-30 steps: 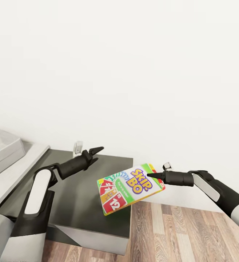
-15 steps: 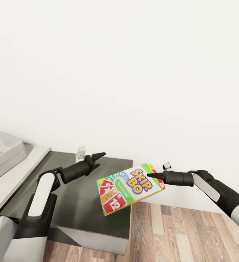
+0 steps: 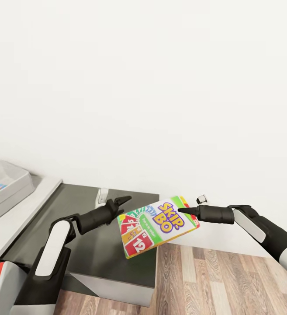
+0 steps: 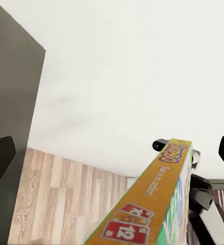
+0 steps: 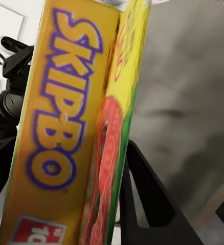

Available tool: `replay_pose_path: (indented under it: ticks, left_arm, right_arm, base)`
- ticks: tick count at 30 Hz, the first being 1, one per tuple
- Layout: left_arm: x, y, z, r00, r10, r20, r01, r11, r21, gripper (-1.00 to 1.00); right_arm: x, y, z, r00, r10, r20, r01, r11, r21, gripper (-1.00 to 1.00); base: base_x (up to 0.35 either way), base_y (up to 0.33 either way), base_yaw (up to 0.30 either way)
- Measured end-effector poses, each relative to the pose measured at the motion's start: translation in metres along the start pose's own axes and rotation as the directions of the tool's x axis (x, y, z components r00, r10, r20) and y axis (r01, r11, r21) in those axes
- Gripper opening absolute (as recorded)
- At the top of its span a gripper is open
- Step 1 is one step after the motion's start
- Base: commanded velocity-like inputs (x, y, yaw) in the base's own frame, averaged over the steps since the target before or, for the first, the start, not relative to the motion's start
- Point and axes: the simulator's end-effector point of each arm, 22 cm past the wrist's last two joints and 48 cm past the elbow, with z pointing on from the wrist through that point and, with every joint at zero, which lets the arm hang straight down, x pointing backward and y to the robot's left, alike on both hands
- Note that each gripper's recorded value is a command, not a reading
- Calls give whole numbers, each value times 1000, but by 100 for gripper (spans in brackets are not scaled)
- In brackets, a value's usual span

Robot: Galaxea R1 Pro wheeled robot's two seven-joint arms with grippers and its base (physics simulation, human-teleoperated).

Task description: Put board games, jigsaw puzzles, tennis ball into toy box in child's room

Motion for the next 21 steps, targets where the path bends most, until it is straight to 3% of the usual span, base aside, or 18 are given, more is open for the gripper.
replay_pose_path:
  ticks: [21]
  left_arm:
    - [21,-19,-2,1000,-7,-16,7,1000,-14,100]
  right_arm:
    - [-6,24,-14,1000,9,4,-9,1000,-3,-100]
  base:
    - [0,0,0]
